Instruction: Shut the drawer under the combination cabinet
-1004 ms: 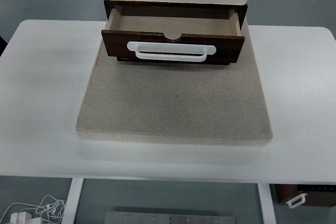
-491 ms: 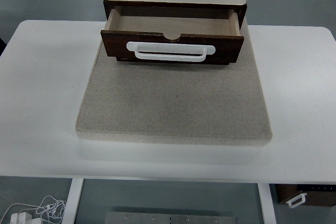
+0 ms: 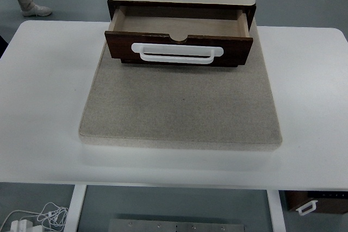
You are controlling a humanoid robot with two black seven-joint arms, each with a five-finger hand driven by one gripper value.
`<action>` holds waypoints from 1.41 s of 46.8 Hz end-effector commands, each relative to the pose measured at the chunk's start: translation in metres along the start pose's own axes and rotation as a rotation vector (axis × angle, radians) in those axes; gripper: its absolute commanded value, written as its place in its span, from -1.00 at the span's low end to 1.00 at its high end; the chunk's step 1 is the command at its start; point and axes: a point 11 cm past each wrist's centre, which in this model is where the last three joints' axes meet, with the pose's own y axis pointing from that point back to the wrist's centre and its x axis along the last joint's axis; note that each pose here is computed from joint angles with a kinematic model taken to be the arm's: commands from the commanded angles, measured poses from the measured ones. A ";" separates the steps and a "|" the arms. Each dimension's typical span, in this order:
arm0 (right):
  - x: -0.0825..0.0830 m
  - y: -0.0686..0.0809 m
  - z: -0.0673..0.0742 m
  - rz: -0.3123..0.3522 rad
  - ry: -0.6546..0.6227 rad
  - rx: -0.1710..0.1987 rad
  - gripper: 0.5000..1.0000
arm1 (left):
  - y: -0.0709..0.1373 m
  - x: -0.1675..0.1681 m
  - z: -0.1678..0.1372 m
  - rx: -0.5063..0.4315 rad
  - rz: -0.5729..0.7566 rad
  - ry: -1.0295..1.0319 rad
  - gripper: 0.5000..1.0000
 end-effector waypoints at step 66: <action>0.000 0.000 -0.001 0.000 -0.001 0.002 0.81 | -0.003 -0.074 -0.125 0.940 -0.258 -0.447 1.00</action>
